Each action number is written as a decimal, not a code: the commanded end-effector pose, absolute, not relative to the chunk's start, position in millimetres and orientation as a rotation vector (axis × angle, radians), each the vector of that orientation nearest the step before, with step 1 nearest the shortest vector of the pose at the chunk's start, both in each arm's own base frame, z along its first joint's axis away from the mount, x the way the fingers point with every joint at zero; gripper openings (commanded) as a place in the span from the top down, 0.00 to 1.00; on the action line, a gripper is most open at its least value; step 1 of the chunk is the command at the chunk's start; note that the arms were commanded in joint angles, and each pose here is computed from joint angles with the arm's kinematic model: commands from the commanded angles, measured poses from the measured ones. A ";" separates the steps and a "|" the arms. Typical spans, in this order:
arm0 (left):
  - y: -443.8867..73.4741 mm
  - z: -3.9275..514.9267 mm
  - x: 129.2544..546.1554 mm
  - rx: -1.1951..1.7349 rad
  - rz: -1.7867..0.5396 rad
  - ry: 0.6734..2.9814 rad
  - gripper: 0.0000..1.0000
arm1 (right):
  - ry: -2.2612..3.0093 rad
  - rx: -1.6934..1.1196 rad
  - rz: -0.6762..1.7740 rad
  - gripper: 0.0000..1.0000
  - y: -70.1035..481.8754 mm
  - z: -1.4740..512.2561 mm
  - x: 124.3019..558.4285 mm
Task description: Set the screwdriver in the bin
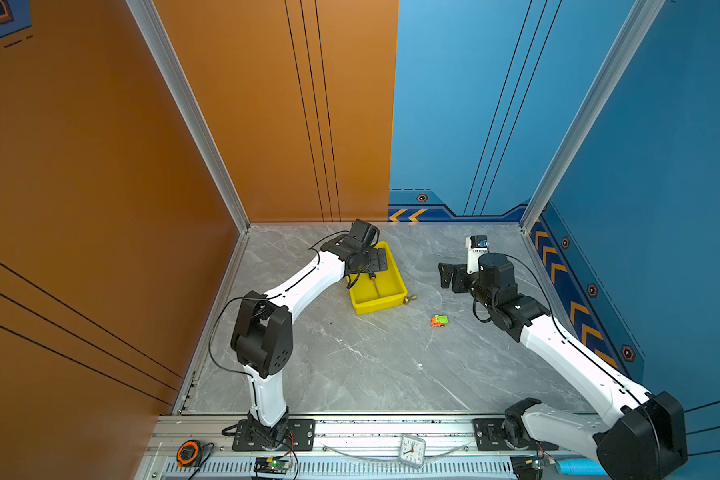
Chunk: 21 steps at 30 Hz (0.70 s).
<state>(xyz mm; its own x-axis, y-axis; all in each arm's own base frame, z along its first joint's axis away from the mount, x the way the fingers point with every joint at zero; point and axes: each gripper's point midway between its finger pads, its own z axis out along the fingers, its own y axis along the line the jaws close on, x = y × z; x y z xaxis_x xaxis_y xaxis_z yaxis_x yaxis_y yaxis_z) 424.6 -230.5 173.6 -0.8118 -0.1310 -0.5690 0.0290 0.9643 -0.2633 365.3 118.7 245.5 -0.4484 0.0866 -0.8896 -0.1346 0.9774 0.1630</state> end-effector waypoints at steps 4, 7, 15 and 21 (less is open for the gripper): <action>-197.2 202.9 390.9 0.032 -0.254 2.369 0.02 | 2.046 0.106 0.209 0.00 83.9 232.3 353.5; -174.7 207.3 372.6 0.041 -0.214 2.320 0.02 | 2.052 0.167 0.175 0.00 66.4 222.7 348.8; -82.4 187.6 325.4 -0.208 -0.061 2.204 0.02 | 1.942 0.231 0.034 0.00 24.5 204.3 329.6; -31.6 185.1 295.5 -0.257 0.109 2.063 0.02 | 1.920 0.166 -0.017 0.00 10.8 183.1 321.1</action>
